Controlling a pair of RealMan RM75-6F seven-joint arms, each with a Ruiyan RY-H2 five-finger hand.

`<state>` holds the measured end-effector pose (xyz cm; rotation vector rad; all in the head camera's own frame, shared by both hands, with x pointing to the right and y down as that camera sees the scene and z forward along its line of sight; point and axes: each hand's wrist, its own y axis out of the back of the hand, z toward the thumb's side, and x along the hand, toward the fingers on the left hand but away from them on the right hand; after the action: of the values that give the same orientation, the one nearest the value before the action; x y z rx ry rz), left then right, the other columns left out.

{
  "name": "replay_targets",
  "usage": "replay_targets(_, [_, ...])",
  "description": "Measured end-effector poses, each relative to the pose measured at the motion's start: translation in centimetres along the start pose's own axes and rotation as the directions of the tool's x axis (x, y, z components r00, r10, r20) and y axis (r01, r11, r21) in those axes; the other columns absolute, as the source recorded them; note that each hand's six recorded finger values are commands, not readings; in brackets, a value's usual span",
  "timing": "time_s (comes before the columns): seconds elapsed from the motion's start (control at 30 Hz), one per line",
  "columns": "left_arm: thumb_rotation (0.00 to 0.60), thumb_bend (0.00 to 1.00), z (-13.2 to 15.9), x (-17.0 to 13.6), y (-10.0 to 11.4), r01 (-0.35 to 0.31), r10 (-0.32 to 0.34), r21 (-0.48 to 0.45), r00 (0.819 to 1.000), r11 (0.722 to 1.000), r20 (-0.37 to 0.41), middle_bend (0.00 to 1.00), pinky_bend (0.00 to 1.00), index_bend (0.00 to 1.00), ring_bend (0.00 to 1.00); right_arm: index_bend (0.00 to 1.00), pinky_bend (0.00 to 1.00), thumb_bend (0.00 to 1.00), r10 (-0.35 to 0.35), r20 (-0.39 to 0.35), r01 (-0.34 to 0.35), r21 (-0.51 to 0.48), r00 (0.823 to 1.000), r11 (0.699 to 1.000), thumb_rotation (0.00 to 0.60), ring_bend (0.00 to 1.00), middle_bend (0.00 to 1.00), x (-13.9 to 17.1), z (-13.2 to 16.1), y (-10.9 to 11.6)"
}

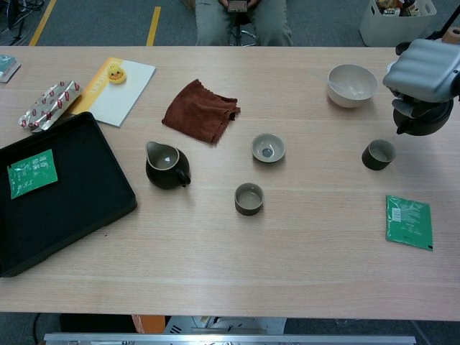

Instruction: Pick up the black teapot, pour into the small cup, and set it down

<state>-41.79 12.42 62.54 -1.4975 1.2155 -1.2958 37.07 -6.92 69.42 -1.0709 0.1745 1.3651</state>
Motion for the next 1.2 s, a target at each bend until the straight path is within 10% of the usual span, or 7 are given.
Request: replay_targets(1.2, [0.6,0.4,-0.51,-0.22,-0.22,0.0,0.0,-0.004,1.0,1.0,-0.008,0.24,0.21,0.17,0.19,0.86,0.17,0.49,0.001,0.001,-0.001,0.042,1.0,0.999,0.456,0.7,0.78,0.14,0.93,0.04])
